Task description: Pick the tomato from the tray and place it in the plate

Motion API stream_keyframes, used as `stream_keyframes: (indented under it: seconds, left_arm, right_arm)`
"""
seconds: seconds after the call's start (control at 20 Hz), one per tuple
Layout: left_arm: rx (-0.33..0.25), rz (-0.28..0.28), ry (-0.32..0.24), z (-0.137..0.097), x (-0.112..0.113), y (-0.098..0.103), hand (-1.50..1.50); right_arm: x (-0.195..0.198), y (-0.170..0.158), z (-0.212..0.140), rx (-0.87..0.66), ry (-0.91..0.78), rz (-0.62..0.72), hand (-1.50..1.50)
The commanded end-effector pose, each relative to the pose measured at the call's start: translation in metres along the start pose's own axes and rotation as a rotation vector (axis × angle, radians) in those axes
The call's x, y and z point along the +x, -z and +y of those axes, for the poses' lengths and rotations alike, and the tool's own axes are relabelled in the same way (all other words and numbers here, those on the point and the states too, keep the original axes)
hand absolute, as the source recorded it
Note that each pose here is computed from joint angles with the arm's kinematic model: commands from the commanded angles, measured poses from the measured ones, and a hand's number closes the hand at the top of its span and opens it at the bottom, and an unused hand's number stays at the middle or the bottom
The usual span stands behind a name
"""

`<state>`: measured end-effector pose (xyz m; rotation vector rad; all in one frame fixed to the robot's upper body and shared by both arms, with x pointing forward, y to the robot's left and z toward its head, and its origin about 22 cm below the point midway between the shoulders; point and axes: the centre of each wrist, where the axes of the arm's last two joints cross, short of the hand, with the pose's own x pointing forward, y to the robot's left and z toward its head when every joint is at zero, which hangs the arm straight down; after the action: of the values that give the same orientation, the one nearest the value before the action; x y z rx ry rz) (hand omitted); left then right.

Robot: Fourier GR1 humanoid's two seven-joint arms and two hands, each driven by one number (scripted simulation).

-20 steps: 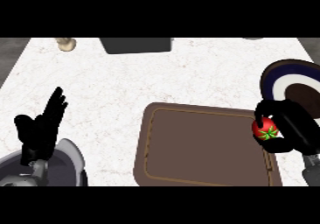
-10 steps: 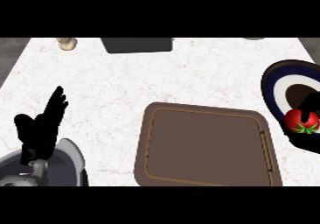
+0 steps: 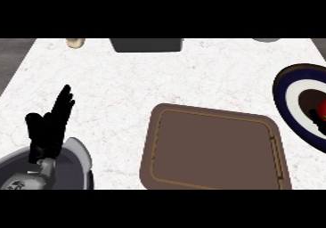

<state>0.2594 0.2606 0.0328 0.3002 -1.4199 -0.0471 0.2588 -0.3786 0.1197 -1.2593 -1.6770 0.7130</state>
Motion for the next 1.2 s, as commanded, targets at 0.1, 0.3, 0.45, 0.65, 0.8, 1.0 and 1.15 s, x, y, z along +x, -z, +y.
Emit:
stream_keyframes:
  seconds: [0.1,0.3,0.45,0.65,0.8,1.0,1.15]
  left_arm:
    - [-0.039,0.136,-0.031,-0.023,-0.041,-0.014,0.00]
    - [-0.058,0.118,-0.022,-0.013,-0.038,-0.010,0.00]
    - [-0.039,0.126,-0.016,-0.016,-0.025,0.001,0.00]
    - [-0.071,0.100,-0.023,-0.027,-0.025,0.000,0.00]
    - [-0.073,0.118,-0.033,-0.012,-0.032,-0.009,0.00]
    - [-0.073,0.113,-0.025,-0.008,-0.028,-0.002,0.00]
    - [-0.055,0.125,-0.036,-0.031,-0.030,-0.009,0.00]
  right_arm:
    - [-0.036,0.023,-0.015,0.027,-0.034,0.068,1.50]
    - [-0.052,0.023,0.010,0.099,-0.078,0.120,1.50]
    - [-0.080,0.016,0.010,0.224,-0.059,0.158,1.50]
    - [-0.086,0.028,0.017,0.408,-0.028,0.186,1.50]
    - [-0.104,0.027,0.019,0.475,-0.069,0.232,-1.50]
    - [-0.122,0.015,0.026,0.524,-0.006,0.133,-1.50]
    - [-0.113,0.031,0.019,0.456,0.129,0.017,-1.50]
